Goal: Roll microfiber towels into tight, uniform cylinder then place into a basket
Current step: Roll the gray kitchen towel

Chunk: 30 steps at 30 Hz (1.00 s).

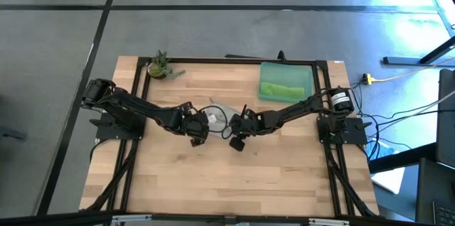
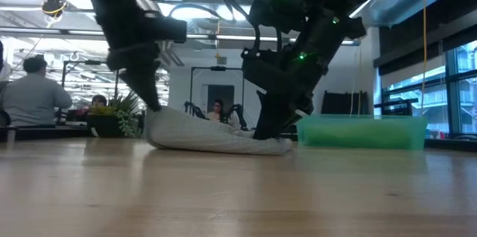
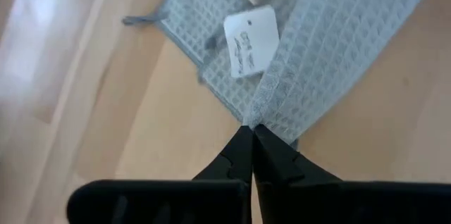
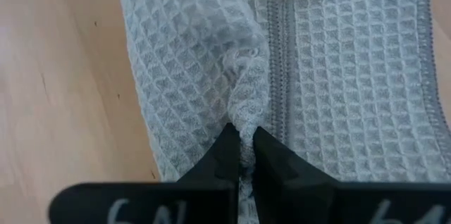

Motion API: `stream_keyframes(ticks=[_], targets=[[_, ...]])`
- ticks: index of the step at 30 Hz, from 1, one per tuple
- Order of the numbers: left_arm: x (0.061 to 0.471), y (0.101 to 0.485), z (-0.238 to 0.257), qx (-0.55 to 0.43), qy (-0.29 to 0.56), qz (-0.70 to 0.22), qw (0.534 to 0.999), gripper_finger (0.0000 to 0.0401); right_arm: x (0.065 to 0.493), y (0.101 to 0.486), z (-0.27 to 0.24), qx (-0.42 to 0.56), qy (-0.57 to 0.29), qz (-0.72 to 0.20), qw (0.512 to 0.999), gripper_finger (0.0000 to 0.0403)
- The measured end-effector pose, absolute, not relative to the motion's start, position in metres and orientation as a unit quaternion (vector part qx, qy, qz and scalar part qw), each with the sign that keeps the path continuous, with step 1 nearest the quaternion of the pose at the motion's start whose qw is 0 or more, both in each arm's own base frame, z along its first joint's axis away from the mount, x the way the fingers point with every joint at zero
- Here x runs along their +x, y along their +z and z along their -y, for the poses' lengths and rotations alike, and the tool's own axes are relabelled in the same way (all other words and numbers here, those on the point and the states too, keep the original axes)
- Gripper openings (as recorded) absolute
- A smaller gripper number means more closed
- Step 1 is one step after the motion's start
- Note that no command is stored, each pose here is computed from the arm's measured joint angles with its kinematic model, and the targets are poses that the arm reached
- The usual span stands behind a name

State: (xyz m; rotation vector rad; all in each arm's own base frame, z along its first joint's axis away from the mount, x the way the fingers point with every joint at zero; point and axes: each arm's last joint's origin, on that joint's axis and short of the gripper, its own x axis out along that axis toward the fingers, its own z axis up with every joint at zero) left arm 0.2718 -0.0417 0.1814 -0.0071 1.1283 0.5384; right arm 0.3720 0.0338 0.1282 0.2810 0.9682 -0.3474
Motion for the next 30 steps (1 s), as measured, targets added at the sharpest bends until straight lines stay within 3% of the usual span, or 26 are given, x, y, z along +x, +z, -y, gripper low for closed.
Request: stream_keyframes(ticks=[8,15,30], targets=[[0.289,0.187,0.023,0.040,0.230,-0.483,0.844,0.0000,0.368,0.125,-0.033,0.131,-0.168,-0.466,0.859,0.0017],[0.295,0.182,-0.009,0.026,0.265,-0.487,0.832,0.0000,0.368,0.124,-0.033,0.129,-0.167,-0.467,0.859,0.0017],[0.311,0.136,-0.028,0.027,0.216,-0.549,0.807,0.0000,0.368,0.133,-0.033,0.094,-0.175,-0.463,0.864,0.0023]])
